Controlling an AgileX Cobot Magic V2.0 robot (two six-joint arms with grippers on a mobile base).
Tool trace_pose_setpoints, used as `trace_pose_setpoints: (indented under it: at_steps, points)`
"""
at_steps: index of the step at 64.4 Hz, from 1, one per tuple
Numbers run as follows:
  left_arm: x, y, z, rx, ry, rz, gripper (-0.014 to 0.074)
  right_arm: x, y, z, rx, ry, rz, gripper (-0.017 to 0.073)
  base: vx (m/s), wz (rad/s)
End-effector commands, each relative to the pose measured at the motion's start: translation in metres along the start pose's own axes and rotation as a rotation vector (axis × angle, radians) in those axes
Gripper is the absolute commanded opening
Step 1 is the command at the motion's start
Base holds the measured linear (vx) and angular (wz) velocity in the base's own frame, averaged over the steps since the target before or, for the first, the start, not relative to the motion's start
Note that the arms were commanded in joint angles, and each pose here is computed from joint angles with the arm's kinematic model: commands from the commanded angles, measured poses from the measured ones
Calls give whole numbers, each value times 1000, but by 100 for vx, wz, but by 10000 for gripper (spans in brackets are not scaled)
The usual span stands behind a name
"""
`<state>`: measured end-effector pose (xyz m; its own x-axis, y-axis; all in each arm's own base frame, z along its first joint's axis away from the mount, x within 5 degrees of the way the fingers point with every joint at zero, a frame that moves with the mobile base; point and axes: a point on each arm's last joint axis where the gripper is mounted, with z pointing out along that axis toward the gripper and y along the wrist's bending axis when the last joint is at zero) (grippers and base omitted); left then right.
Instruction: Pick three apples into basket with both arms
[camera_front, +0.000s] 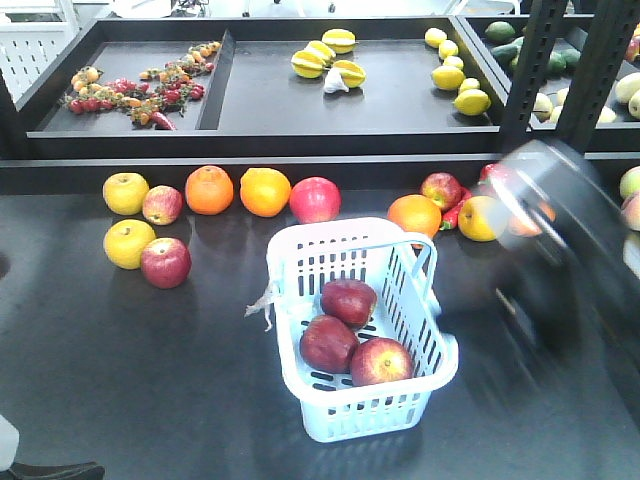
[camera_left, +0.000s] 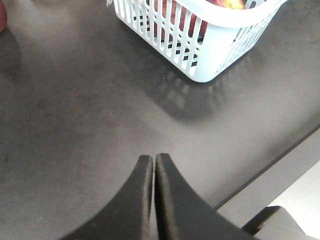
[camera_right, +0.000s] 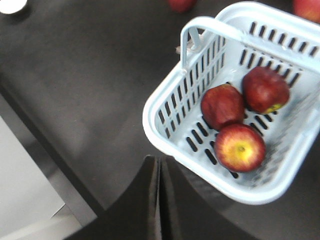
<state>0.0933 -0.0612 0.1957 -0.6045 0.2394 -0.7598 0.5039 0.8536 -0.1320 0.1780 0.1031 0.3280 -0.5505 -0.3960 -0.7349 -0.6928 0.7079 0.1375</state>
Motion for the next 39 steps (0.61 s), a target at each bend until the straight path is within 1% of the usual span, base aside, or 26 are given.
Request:
trace_pose_setpoints:
  at_steps: [1, 6, 8, 11, 16, 20, 27, 39]
  points:
    - [-13, 0, -3, -9, -79, -18, -7, 29, 9, -23, 93, -189, -12, -3, 0, 0]
    - [-13, 0, -3, -9, -79, -18, -7, 59, 13, -30, 161, -284, 3, -3, 0, 0]
    - [-13, 0, -3, -9, -79, -18, -7, 71, 14, -30, 177, -303, 17, -3, 0, 0]
    - [-13, 0, -3, -9, -79, -18, -7, 85, 16, -33, 202, -349, 23, -3, 0, 0]
    - [-13, 0, -3, -9, -80, -18, -7, 106, 19, -35, 226, -377, 18, -3, 0, 0]
    - [-13, 0, -3, -9, -80, -18, -7, 116, 21, -39, 246, -405, 4, -3, 0, 0]
    - [-13, 0, -3, -10, -81, -18, -6, 123, 23, -43, 274, -430, -40, -3, 0, 0]
    - [-14, 1, -3, -15, -97, -19, -6, 123, 25, -46, 266, -451, -32, -3, 0, 0]
